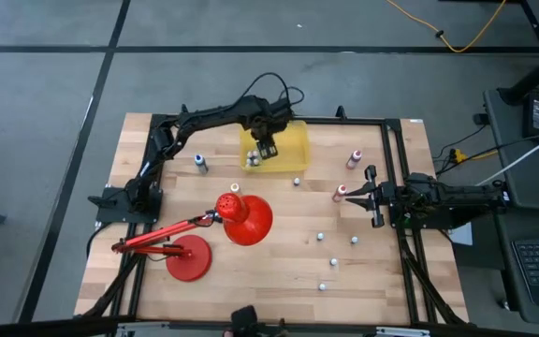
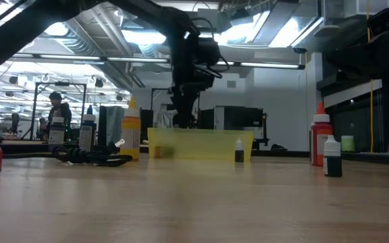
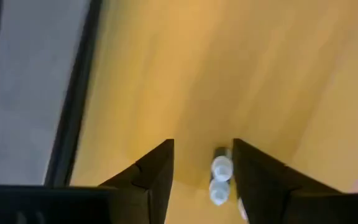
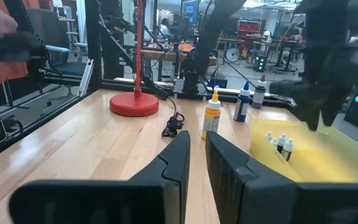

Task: Pick & Place food coloring
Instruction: Put the purple food coloring bottle into the yellow bin

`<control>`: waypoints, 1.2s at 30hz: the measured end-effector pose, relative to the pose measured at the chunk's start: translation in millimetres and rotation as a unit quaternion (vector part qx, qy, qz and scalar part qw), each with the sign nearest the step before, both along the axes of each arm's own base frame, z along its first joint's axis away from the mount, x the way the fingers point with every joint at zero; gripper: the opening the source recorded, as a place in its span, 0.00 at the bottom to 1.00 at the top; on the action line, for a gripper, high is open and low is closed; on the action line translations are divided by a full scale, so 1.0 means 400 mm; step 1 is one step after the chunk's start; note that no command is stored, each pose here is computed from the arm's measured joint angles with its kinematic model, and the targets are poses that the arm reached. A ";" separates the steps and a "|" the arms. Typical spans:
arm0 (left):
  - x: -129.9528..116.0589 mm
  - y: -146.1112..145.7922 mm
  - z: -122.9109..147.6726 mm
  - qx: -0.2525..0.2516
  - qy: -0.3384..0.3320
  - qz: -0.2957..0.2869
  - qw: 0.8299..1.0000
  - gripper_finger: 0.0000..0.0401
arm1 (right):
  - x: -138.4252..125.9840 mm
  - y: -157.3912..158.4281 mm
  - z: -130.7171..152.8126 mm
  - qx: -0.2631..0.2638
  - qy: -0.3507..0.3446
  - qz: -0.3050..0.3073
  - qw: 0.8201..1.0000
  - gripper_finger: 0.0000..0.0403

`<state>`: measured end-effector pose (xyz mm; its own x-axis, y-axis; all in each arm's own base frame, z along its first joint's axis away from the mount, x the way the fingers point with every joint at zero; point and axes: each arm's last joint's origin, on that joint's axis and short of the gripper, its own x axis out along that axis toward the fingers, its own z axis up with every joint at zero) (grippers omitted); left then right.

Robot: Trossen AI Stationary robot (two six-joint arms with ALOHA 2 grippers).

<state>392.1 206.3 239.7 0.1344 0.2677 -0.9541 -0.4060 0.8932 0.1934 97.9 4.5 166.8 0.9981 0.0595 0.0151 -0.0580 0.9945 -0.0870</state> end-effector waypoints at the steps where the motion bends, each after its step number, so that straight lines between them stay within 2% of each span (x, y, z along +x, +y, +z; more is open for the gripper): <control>1: -0.007 0.004 0.011 0.004 -0.004 0.016 1.000 0.41 | 0.000 0.000 0.000 0.000 0.000 0.000 1.000 0.14; 8: -0.080 0.019 0.129 0.053 -0.049 0.094 0.993 0.63 | 0.000 0.000 0.000 0.000 0.000 0.000 1.000 0.14; 13: -0.151 0.036 0.210 0.117 -0.069 0.179 0.975 0.74 | 0.000 0.000 0.000 0.000 0.000 0.000 1.000 0.14; 17: -0.216 0.054 0.254 0.141 -0.061 0.231 0.961 0.78 | 0.000 0.000 0.000 0.000 0.000 0.000 1.000 0.14; 24: -0.318 0.078 0.299 0.119 -0.061 0.300 0.944 0.78 | 0.000 0.000 0.000 0.000 0.000 0.000 1.000 0.14; 27: -0.366 0.080 0.294 0.118 -0.070 0.342 0.930 0.78 | 0.000 0.000 0.000 0.000 0.000 0.000 1.000 0.14; 36: -0.498 0.026 0.201 0.104 -0.083 0.461 0.877 0.78 | 0.000 0.000 0.000 0.000 0.000 0.000 1.000 0.14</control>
